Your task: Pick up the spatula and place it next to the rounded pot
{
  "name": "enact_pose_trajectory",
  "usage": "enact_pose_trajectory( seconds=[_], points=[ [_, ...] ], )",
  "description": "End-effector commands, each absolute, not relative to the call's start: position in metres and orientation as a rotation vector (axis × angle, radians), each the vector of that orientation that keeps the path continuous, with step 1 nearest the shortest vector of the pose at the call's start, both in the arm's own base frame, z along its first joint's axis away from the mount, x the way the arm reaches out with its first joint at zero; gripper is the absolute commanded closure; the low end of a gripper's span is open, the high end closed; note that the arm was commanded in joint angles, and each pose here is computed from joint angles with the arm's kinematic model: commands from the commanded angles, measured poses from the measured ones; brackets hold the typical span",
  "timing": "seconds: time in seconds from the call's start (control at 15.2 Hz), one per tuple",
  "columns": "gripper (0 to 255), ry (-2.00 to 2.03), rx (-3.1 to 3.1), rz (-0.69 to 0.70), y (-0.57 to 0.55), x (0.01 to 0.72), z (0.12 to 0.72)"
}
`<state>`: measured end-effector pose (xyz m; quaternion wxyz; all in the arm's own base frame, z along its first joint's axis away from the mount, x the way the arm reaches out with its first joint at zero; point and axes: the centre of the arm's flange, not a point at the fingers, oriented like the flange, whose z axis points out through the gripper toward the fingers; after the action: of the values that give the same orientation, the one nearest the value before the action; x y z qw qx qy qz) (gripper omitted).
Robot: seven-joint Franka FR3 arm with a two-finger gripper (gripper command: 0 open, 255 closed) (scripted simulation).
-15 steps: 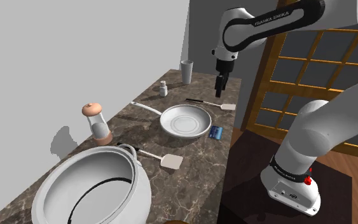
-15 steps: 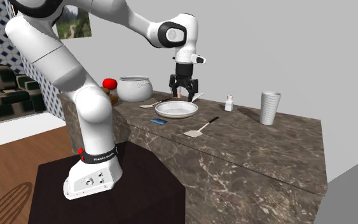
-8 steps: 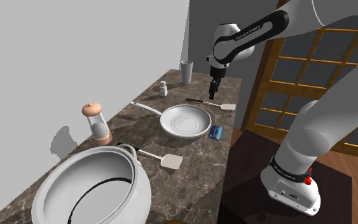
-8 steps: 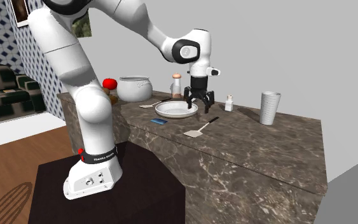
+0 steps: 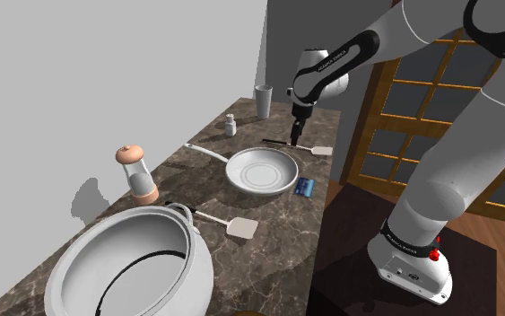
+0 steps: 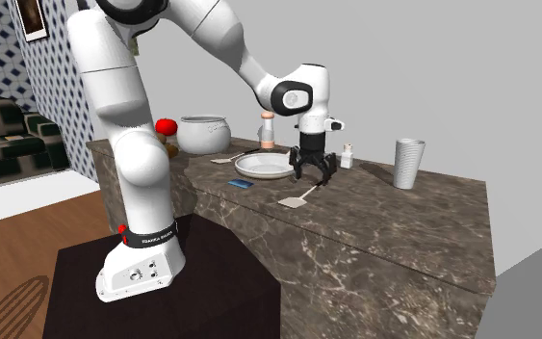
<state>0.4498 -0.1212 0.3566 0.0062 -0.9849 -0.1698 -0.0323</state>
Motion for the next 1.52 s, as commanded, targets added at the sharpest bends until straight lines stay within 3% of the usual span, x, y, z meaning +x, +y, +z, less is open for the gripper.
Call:
enact_pose_trajectory(
  seconds=[0.0,0.59,0.66,1.45],
  points=[
    [0,-0.532,-3.083,-0.102,-0.121,0.451,0.347],
    [0,-0.532,-3.083,-0.102,-0.121,0.451,0.339],
    [255,-0.532,-3.083,-0.102,-0.121,0.451,0.339],
    [255,-0.532,-3.083,-0.102,-0.121,0.451,0.354]
  ],
)
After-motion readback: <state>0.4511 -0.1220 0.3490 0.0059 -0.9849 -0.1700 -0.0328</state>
